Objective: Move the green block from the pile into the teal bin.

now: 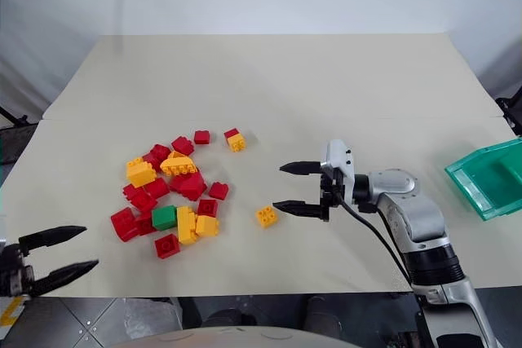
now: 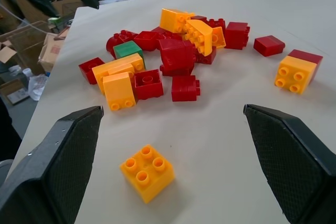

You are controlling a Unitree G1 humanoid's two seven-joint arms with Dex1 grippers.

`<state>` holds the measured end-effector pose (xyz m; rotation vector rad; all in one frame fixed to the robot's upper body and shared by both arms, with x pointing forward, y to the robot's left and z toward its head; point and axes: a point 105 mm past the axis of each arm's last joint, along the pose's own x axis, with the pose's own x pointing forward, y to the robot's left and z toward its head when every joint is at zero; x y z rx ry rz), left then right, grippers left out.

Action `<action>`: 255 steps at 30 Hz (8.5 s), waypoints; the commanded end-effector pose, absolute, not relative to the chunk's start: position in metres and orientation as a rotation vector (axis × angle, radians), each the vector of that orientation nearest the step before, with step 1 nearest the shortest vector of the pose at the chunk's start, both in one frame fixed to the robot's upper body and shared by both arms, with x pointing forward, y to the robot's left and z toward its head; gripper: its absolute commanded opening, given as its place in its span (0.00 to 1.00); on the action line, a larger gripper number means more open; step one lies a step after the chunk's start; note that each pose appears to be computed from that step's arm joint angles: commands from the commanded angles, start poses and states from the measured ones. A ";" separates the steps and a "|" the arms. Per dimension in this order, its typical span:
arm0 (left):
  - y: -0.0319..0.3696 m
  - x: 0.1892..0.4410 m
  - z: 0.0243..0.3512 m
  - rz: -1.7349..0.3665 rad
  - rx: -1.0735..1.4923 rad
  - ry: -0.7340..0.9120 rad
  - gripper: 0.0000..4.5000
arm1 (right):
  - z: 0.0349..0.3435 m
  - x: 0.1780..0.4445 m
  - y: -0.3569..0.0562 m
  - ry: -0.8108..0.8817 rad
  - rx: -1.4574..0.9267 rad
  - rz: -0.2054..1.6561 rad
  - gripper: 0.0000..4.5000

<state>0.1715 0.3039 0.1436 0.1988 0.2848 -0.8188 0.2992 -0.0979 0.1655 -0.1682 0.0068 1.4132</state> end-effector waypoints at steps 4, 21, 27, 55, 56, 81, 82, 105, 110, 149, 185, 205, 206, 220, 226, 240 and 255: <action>0.285 0.193 0.158 -0.842 0.356 0.181 0.99 | 0.174 0.295 -0.090 -0.042 -0.176 1.440 1.00; 0.243 0.270 0.133 -0.990 0.573 0.394 0.99 | 0.167 0.281 -0.092 -0.073 -0.115 1.307 1.00; 0.229 0.280 0.122 -1.102 0.675 0.472 0.99 | 0.164 0.278 -0.095 -0.068 -0.102 1.262 1.00; 0.132 0.324 0.218 -1.226 0.508 0.027 0.34 | 0.173 0.287 -0.158 -0.035 -0.197 1.040 1.00; 0.119 0.330 0.216 -1.249 0.512 0.023 0.34 | 0.174 0.288 -0.164 -0.035 -0.205 1.014 1.00; -0.042 0.366 0.151 -1.506 0.681 -0.009 0.83 | 0.174 0.257 -0.189 -0.032 -0.171 0.806 1.00; -0.040 0.366 0.151 -1.504 0.679 -0.011 0.90 | 0.174 0.257 -0.189 -0.032 -0.171 0.806 1.00; -0.035 0.363 0.153 -1.450 1.002 -0.174 0.99 | 0.179 0.273 -0.190 -0.028 -0.203 0.857 1.00; -0.026 0.375 0.171 -1.383 0.839 -0.179 0.99 | 0.178 0.269 -0.191 -0.027 -0.204 0.841 1.00; 0.247 0.235 0.186 -1.134 0.172 0.034 0.99 | 0.198 0.279 -0.236 0.209 -0.378 0.804 1.00; 0.178 0.253 0.175 -1.267 0.181 -0.090 1.00 | 0.165 0.358 -0.107 0.360 -0.572 1.099 0.47; 0.037 0.320 0.176 -1.538 0.237 -0.208 1.00 | 0.229 0.299 -0.305 0.049 -0.335 -0.030 0.47; 0.030 0.324 0.176 -1.544 0.245 -0.214 1.00 | 0.231 0.291 -0.319 0.041 -0.335 -0.118 0.47; -0.020 0.333 0.196 -1.594 0.232 -0.329 1.00 | 0.213 0.278 -0.424 0.130 -0.378 -0.659 0.47; -0.025 0.330 0.201 -1.579 0.198 -0.355 1.00 | 0.209 0.289 -0.443 0.122 -0.379 -0.736 0.47; -0.025 0.338 0.207 -1.487 0.171 -0.308 1.00 | 0.227 0.286 -0.436 0.040 -0.410 -0.717 0.99; 0.100 0.310 0.221 -1.317 0.195 -0.204 1.00 | 0.219 0.310 -0.219 0.071 -0.360 0.704 0.99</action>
